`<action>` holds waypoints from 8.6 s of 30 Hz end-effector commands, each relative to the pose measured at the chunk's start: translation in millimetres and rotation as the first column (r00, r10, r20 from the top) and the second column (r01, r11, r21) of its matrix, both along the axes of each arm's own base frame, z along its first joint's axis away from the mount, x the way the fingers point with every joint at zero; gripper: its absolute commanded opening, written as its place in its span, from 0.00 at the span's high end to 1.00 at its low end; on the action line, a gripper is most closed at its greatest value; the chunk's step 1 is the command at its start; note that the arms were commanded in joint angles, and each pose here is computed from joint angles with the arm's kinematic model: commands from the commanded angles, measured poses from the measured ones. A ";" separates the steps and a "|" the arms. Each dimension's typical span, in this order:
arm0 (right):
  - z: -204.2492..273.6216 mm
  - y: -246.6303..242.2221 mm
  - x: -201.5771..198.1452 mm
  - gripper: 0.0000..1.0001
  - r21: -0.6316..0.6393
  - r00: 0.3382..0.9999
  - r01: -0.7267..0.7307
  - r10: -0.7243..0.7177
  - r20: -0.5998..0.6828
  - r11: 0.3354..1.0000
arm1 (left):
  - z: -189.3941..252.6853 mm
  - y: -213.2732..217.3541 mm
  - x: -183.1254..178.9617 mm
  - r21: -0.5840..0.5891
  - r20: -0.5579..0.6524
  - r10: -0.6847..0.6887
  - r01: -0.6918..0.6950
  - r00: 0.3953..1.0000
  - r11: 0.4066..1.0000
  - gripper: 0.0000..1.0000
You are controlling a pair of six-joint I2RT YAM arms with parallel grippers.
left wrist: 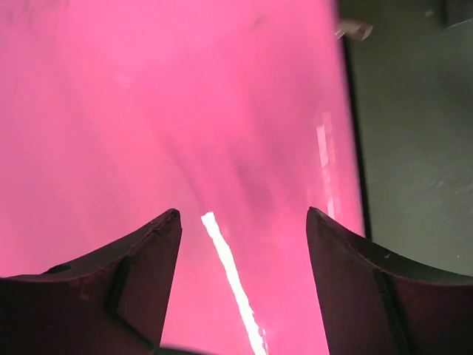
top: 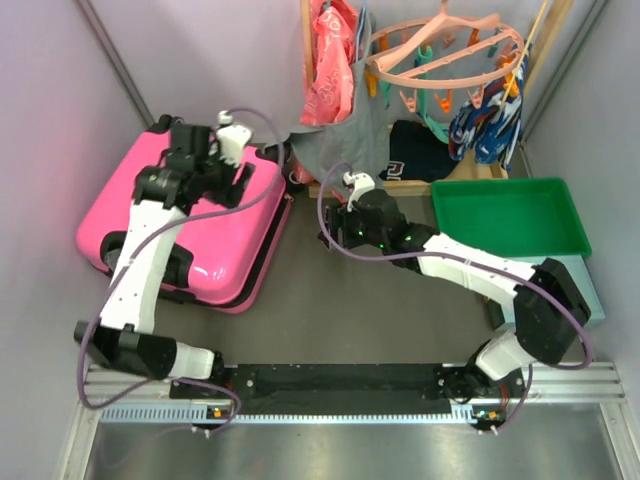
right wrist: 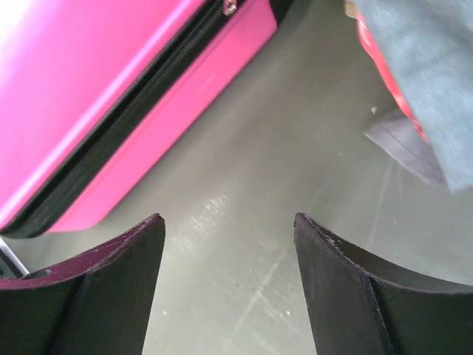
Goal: Open, take out, and arrange the luggage
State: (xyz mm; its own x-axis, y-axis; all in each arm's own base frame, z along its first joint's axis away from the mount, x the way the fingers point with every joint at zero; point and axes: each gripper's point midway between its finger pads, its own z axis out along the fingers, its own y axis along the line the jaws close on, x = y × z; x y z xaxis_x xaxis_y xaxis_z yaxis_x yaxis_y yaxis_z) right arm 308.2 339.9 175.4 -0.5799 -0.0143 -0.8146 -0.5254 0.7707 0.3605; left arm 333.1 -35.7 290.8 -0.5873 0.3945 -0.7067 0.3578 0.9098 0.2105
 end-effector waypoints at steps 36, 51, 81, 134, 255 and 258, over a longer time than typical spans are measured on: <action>-13.7 -72.9 -12.0 0.28 -0.186 0.971 0.235 -0.239 0.002 0.954 | -130.9 -90.8 207.2 0.255 -0.143 -0.104 0.139 0.984 0.957 0.36; -1.4 -81.7 -18.0 0.28 -0.153 0.965 0.260 -0.259 0.025 0.953 | -107.0 -109.3 78.3 0.022 -0.327 -0.370 0.399 0.869 0.917 1.00; 26.6 -38.2 -45.4 0.26 -0.022 0.991 -0.035 0.038 0.126 0.999 | -23.7 -158.1 -114.9 -0.099 -0.121 -0.762 0.756 0.637 0.647 0.92; 9.9 -74.4 -60.7 0.22 0.007 0.991 0.073 -0.073 0.108 0.997 | -96.2 -103.4 -25.9 0.300 -0.476 -0.317 0.491 0.820 0.818 1.00; 37.5 38.0 -143.7 0.98 0.188 0.982 0.131 -0.102 -0.159 0.973 | -7.2 -139.5 -89.7 -0.226 0.004 -0.711 0.693 0.703 0.685 0.19; 46.4 24.7 -143.0 0.76 0.126 0.992 0.100 -0.089 -0.092 0.987 | -4.7 -140.6 -102.6 -0.224 0.010 -0.757 0.739 0.654 0.636 0.19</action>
State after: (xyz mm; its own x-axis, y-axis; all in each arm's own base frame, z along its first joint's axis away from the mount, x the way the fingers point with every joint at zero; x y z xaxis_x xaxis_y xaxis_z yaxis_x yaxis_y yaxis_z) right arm 172.8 404.0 225.4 -0.7030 0.3538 -0.6170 -0.2960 0.6432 0.7062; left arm 252.2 -170.8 285.5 -0.2760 0.5687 -0.7748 0.8904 0.4549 0.0168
